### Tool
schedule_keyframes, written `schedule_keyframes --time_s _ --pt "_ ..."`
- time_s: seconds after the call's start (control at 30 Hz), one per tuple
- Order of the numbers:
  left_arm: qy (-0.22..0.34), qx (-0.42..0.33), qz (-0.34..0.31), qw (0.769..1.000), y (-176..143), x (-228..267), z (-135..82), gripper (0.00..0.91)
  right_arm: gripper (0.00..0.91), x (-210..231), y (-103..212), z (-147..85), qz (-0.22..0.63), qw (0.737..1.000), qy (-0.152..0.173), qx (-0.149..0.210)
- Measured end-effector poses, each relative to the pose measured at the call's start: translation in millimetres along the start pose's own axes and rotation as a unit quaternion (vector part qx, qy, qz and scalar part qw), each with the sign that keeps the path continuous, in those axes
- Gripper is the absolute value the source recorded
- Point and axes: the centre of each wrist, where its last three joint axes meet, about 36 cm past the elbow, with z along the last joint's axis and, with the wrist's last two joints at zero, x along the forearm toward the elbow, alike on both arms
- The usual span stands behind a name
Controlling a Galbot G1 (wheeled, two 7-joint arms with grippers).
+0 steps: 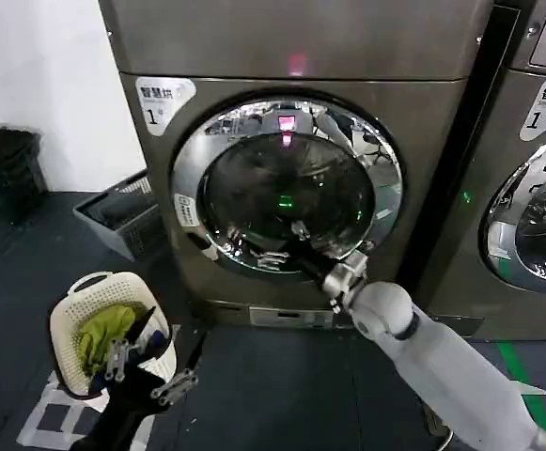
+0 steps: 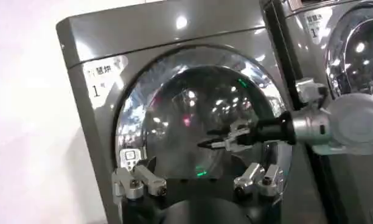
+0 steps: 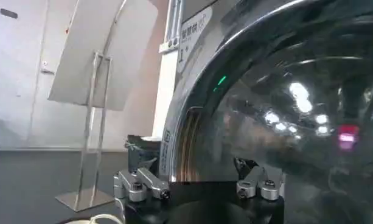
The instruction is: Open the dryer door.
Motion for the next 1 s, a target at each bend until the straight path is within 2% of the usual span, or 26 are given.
schedule_keyframes --time_s 1.0 --pt "0.002 0.003 -0.001 1.0 -0.9 0.2 1.1 0.907 0.907 -81.3 18.5 6.2 -0.005 1.0 0.021 0.015"
